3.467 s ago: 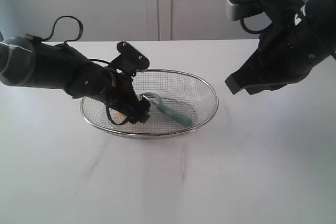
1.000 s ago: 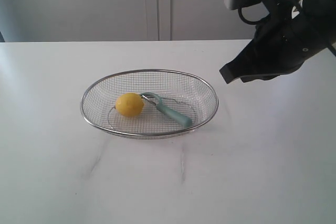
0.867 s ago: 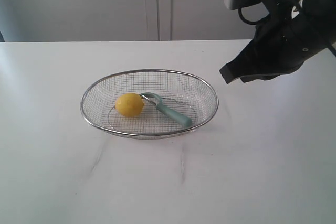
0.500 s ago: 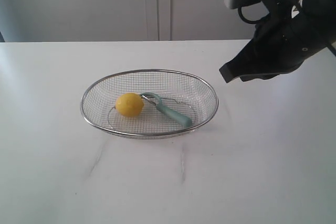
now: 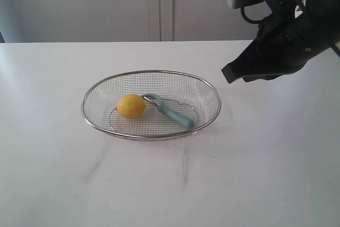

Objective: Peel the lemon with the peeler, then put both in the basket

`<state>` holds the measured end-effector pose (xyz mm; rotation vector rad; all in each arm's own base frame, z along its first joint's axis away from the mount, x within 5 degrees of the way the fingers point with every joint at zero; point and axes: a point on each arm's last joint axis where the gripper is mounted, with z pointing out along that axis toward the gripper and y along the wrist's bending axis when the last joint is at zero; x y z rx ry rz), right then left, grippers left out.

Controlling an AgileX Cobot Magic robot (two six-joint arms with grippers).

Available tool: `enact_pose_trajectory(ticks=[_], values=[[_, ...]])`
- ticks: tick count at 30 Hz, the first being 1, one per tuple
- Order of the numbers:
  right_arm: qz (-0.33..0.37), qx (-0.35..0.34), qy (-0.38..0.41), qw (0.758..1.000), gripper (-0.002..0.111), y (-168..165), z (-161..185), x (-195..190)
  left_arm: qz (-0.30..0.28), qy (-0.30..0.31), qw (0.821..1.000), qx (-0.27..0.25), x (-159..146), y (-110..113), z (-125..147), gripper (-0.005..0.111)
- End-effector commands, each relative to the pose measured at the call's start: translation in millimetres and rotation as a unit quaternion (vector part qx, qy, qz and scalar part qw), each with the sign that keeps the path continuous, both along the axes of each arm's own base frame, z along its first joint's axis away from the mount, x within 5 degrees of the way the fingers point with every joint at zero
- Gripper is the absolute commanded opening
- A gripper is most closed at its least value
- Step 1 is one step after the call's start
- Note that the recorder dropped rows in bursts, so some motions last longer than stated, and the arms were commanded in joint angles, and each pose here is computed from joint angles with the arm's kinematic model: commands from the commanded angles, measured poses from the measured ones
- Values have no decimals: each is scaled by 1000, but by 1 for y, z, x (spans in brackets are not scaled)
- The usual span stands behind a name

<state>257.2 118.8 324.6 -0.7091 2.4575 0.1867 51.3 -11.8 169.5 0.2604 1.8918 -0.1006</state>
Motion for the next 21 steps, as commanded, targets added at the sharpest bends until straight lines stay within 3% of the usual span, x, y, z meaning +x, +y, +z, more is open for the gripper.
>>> enact_pose_trajectory(ticks=[1, 7, 21], values=[[-4, 4, -6, 1000, 0, -2, 2, -1, 3, 4, 1000, -15, 0, -1, -1, 0], [-4, 4, -6, 1000, 0, -2, 2, -1, 41, 3, 999, -14, 0, 3, -1, 0], [-4, 4, -6, 1000, 0, -2, 2, -1, 42, 7, 999, -13, 0, 3, -2, 0]])
